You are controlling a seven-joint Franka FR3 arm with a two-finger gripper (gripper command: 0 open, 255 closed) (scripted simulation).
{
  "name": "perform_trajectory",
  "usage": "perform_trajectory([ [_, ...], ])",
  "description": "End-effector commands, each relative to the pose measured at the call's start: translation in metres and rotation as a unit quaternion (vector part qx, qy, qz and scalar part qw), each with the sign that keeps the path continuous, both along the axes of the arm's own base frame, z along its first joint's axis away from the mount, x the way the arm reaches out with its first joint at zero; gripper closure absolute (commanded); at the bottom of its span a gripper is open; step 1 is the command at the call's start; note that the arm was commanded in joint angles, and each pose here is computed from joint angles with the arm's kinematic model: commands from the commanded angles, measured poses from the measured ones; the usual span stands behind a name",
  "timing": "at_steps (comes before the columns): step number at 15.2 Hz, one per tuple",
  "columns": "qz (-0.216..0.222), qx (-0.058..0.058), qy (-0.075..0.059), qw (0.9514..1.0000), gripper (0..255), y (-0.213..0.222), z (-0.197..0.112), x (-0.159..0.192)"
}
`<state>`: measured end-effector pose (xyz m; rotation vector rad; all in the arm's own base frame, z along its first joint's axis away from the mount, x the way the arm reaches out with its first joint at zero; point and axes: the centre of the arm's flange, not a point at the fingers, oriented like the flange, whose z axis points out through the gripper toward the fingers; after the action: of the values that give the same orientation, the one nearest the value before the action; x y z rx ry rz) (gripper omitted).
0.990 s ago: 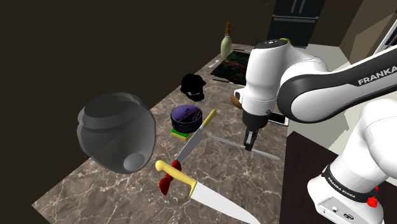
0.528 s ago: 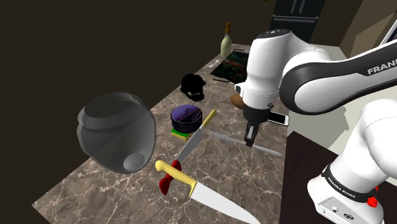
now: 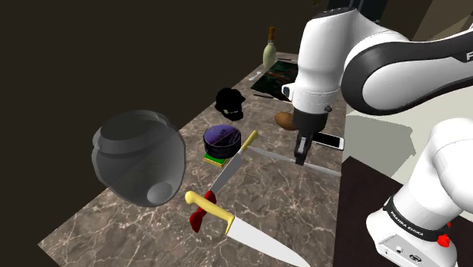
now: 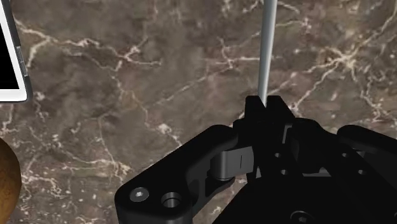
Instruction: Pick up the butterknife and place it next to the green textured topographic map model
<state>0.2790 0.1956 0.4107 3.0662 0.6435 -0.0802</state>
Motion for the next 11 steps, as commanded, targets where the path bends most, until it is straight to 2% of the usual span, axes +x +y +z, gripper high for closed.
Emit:
perform_trajectory([
  [1,0.0,0.0,0.0,1.0,255,-0.001,0.011,-0.001],
  [11,0.0,0.0,0.0,1.0,255,-0.001,0.064,-0.001],
])
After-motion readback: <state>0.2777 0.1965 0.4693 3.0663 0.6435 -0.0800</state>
